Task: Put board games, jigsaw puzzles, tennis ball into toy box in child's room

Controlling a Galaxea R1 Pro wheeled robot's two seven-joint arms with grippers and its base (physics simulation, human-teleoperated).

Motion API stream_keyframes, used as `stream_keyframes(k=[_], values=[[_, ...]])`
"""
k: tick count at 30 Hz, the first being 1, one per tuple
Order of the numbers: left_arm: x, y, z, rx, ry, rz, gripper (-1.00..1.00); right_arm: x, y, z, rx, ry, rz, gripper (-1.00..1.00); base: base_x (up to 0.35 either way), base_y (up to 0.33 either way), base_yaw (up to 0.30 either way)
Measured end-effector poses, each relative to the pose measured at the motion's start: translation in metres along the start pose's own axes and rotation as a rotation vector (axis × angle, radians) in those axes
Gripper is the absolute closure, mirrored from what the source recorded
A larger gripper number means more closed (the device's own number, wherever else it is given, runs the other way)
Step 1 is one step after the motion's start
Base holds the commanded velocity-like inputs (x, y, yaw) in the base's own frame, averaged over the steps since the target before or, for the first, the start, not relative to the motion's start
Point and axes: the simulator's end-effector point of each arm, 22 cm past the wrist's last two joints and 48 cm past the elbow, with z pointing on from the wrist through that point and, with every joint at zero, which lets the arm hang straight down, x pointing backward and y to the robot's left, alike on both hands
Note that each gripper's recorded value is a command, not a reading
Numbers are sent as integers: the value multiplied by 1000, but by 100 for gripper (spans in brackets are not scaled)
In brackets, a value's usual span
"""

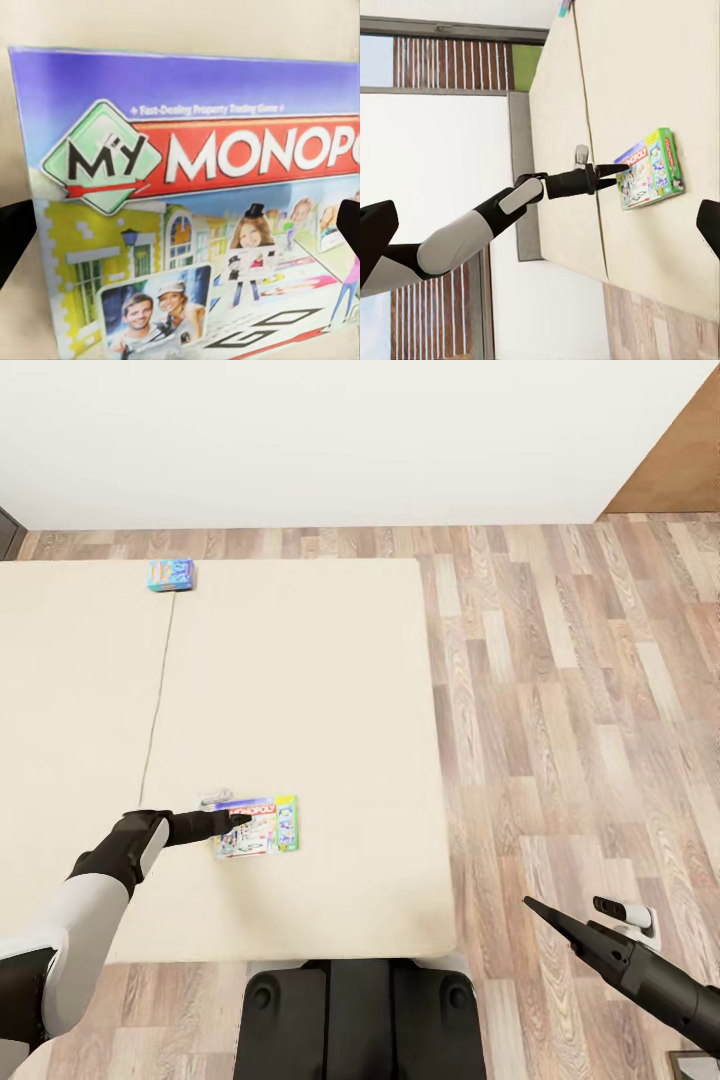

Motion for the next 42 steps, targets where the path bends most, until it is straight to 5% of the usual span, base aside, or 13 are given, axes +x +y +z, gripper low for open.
stream_keyframes(k=[42], values=[[0,-1,0,1,0,-1,-100,0,0,0,0,-1,0,-100,0,-205,0]])
